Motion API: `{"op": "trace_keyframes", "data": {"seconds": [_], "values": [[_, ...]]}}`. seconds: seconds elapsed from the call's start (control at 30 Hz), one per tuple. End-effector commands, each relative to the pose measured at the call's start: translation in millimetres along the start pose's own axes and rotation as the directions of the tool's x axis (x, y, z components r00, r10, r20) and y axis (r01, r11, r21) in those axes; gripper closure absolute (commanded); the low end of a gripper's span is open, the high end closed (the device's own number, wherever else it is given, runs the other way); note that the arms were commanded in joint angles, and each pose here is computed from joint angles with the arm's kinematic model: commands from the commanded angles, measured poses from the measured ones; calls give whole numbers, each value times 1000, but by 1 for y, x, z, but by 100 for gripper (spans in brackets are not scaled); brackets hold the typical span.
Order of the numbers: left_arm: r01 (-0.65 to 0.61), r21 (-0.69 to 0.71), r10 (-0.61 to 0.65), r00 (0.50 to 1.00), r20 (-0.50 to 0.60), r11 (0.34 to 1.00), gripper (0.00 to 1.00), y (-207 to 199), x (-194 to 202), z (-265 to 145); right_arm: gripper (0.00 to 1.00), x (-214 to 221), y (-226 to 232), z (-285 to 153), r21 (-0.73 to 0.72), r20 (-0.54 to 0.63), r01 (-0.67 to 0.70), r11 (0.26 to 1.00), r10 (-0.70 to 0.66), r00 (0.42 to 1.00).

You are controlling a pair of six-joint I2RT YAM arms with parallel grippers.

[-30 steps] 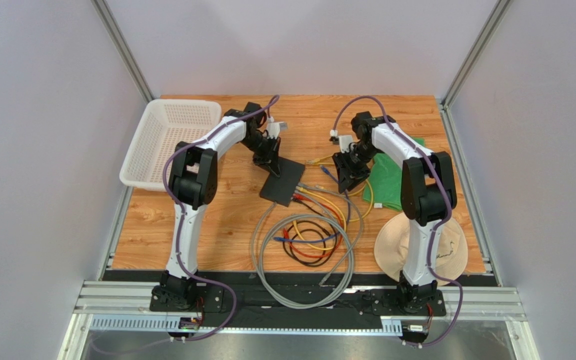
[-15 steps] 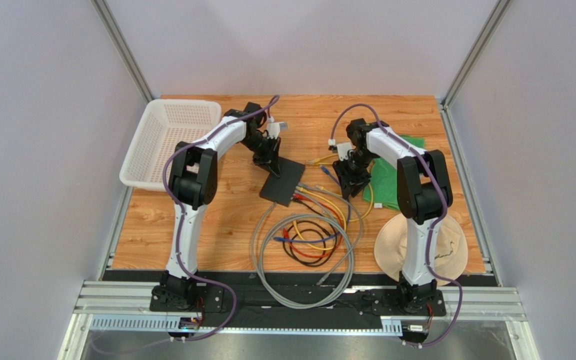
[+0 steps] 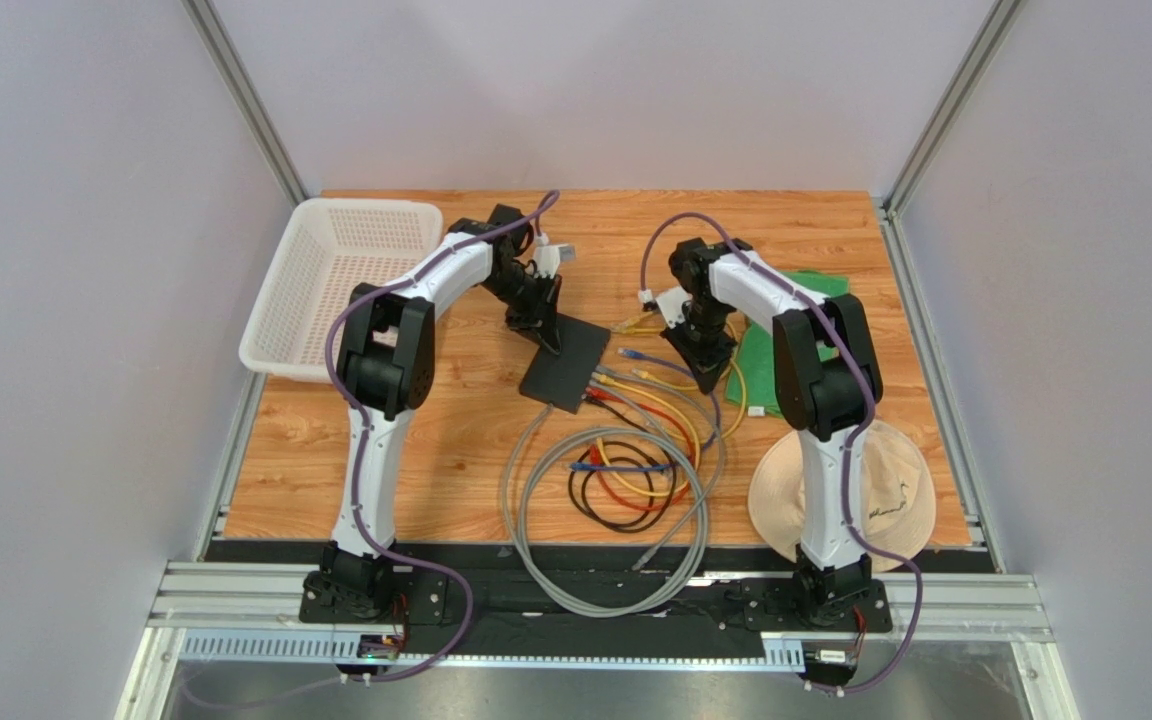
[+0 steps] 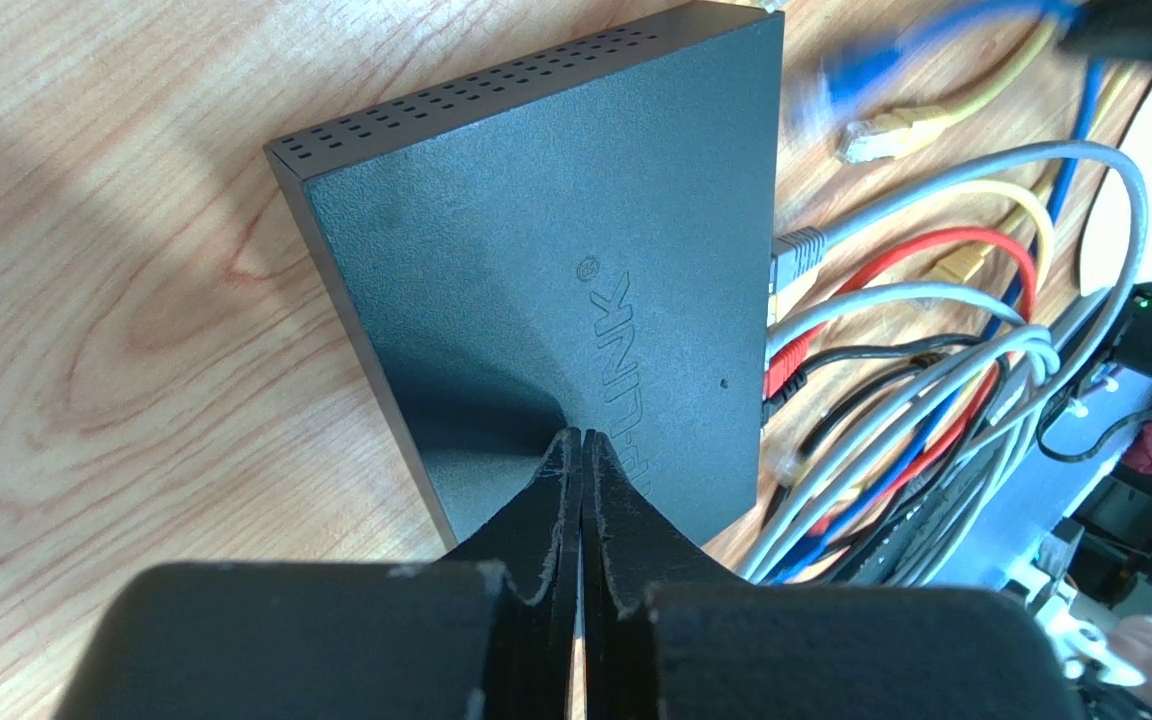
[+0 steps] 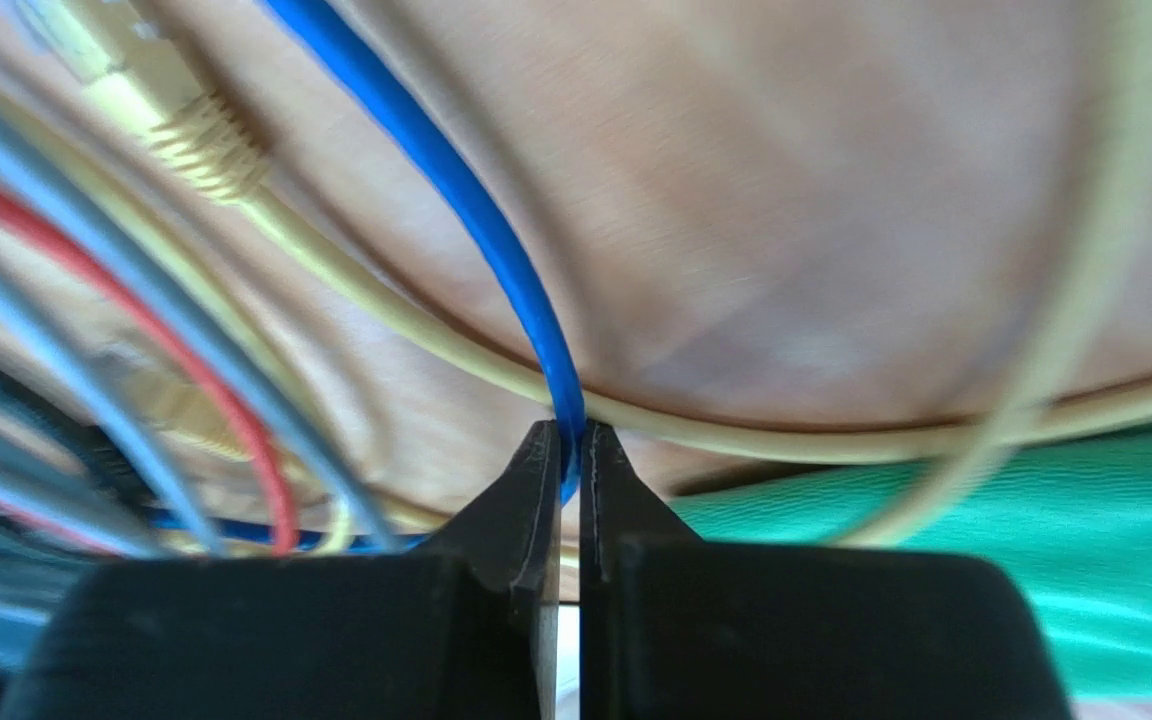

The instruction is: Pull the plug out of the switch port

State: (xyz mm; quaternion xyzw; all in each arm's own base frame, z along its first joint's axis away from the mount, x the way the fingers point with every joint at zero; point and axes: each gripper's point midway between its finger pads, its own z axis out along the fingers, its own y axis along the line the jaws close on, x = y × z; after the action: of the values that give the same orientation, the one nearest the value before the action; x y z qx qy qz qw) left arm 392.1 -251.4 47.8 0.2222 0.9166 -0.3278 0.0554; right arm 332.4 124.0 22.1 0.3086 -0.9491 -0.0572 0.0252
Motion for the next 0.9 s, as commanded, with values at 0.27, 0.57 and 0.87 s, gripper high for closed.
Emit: {"op": "trace_keyframes", "data": {"seconds": [0.27,0.57,0.87], "values": [[-52,-60,52,999,9,997,100,6,-1,-9,98,-54,-128,-72,459,-82,372,807,-378,922],[-96,-29,98,994,51,995,100,-10,-13,-25,62,-90,-141,-83,521,23,265,812,-324,946],[-161,-30,164,973,161,987,60,-43,-35,-72,32,-134,-62,-158,158,557,56,986,-136,820]]}}
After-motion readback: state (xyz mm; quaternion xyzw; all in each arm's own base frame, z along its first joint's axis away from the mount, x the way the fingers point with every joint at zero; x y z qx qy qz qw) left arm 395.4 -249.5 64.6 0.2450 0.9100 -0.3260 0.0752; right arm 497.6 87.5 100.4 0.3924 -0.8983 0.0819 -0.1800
